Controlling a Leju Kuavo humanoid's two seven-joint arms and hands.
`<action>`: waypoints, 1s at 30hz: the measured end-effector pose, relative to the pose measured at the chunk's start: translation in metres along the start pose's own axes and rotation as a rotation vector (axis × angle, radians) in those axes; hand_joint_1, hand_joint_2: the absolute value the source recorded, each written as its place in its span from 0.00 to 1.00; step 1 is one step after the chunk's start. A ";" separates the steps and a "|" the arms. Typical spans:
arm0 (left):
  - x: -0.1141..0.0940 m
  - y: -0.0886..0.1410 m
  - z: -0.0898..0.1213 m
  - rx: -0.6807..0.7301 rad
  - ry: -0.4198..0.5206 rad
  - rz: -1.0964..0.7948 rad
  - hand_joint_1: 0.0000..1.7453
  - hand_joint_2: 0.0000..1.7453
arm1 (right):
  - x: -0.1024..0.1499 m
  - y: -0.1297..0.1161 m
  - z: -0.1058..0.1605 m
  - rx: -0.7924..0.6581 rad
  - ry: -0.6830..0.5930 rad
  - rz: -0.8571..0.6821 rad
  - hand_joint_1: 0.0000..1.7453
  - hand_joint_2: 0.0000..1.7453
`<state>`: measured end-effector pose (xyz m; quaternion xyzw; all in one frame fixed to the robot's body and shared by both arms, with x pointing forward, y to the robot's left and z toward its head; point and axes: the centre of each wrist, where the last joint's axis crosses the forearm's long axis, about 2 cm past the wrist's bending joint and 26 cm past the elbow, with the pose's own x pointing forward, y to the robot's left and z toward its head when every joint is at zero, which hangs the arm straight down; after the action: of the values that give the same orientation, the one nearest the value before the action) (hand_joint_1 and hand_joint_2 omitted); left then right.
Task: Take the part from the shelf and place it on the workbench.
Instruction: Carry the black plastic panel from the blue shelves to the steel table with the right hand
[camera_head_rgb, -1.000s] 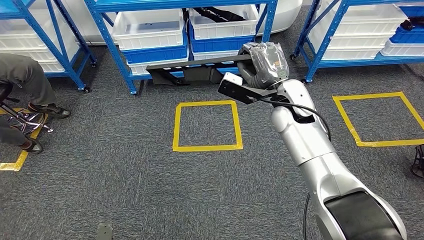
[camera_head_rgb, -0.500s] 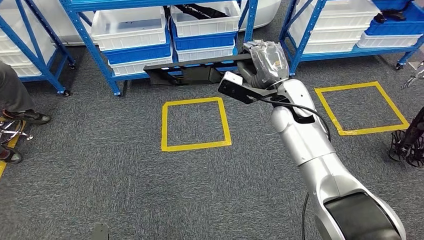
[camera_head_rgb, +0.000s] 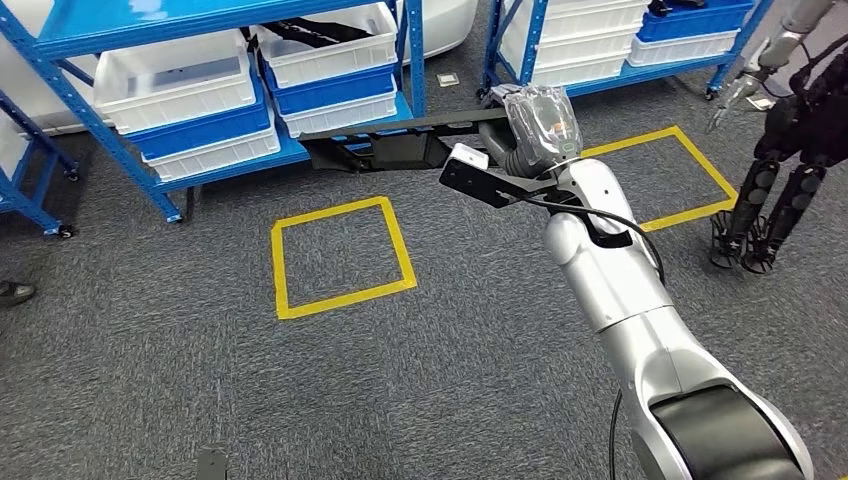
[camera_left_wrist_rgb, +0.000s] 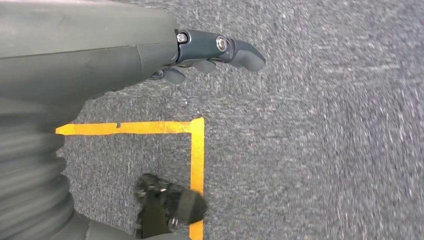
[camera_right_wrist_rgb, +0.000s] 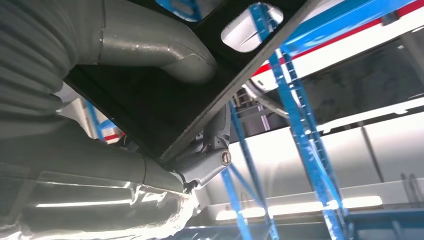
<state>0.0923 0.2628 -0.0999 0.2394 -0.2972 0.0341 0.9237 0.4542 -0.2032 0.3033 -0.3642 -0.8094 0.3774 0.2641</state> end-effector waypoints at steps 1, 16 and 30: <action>0.000 0.000 0.000 0.000 0.001 0.000 0.00 1.00 | 0.001 0.001 0.000 0.001 0.000 -0.001 0.94 1.00; 0.002 0.000 -0.001 -0.002 0.000 -0.007 0.00 1.00 | -0.004 -0.004 0.001 -0.004 0.006 0.011 0.94 1.00; 0.002 -0.002 0.000 -0.006 0.004 -0.012 0.00 1.00 | -0.005 -0.004 0.001 -0.003 0.005 0.016 0.94 1.00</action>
<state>0.0942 0.2610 -0.0993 0.2384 -0.2941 0.0279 0.9251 0.4546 -0.2094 0.3052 -0.3721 -0.8063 0.3774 0.2626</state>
